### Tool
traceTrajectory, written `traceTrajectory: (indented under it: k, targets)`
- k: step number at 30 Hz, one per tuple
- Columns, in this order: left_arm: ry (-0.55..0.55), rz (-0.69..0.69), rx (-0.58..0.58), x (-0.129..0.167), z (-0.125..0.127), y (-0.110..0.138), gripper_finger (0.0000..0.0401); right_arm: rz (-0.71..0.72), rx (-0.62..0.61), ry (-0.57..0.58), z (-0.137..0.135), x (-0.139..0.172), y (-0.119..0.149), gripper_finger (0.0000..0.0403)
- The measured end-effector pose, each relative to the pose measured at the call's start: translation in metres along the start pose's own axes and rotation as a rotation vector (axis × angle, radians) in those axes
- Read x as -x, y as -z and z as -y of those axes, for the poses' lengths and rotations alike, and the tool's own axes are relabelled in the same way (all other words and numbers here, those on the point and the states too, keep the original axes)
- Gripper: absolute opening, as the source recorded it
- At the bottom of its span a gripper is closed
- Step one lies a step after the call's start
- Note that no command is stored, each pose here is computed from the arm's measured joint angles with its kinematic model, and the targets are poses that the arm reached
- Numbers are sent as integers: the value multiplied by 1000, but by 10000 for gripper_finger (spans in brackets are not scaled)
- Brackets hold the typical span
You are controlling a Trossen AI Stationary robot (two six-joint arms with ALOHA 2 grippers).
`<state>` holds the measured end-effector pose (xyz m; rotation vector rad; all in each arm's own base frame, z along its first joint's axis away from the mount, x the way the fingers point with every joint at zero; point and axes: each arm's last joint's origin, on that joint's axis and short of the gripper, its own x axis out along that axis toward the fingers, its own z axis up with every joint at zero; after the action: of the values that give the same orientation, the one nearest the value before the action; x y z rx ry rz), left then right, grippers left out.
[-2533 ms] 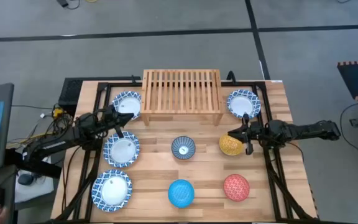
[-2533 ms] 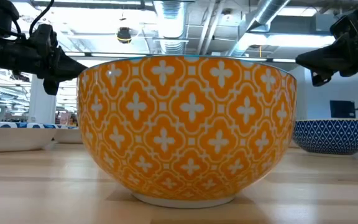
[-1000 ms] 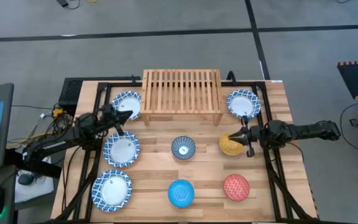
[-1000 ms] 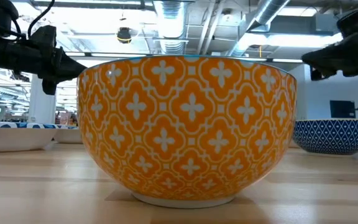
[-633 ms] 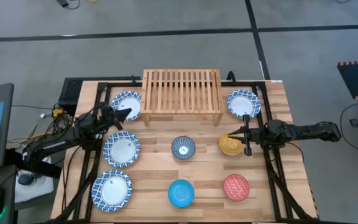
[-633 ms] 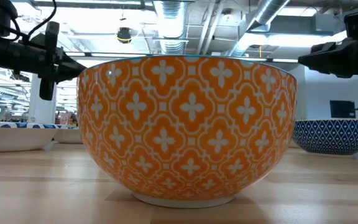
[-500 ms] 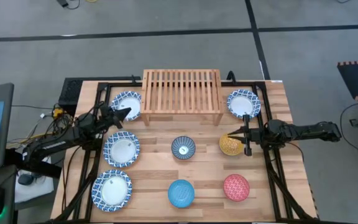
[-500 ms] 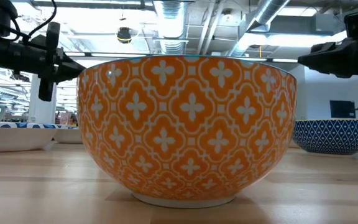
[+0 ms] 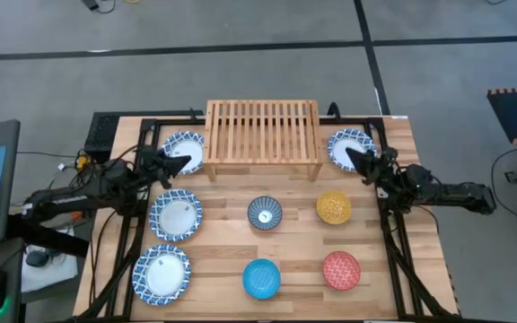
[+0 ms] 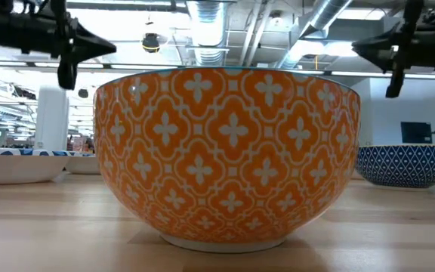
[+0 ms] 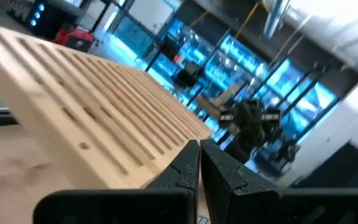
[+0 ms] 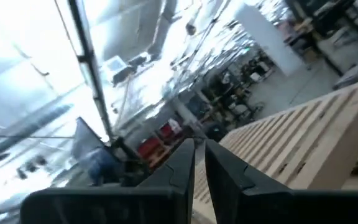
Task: Place and stack bowls onto a shelf
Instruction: Put the yellow bowl on the shelf
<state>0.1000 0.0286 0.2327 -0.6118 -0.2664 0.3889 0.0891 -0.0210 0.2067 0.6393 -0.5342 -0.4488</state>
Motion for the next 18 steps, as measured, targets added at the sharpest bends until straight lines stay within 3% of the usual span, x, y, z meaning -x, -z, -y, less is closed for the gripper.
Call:
traceTrajectory:
  k: [3, 8, 15, 18]
  targets:
    - [-3, -44, -58, -11, 11, -6, 0, -3, 49, 30, 3, -2, 1, 66]
    - [-24, -106, -74, -31, 25, -12, 21, 17, -53, 44, -2, -8, -7, 66]
    - [-6, -141, -133, -59, 48, -30, 112, -129, 6, -7, -29, -31, -22, 66]
    - [44, -186, -177, -71, 60, -39, 147, -213, 45, 39, -43, -49, -26, 66]
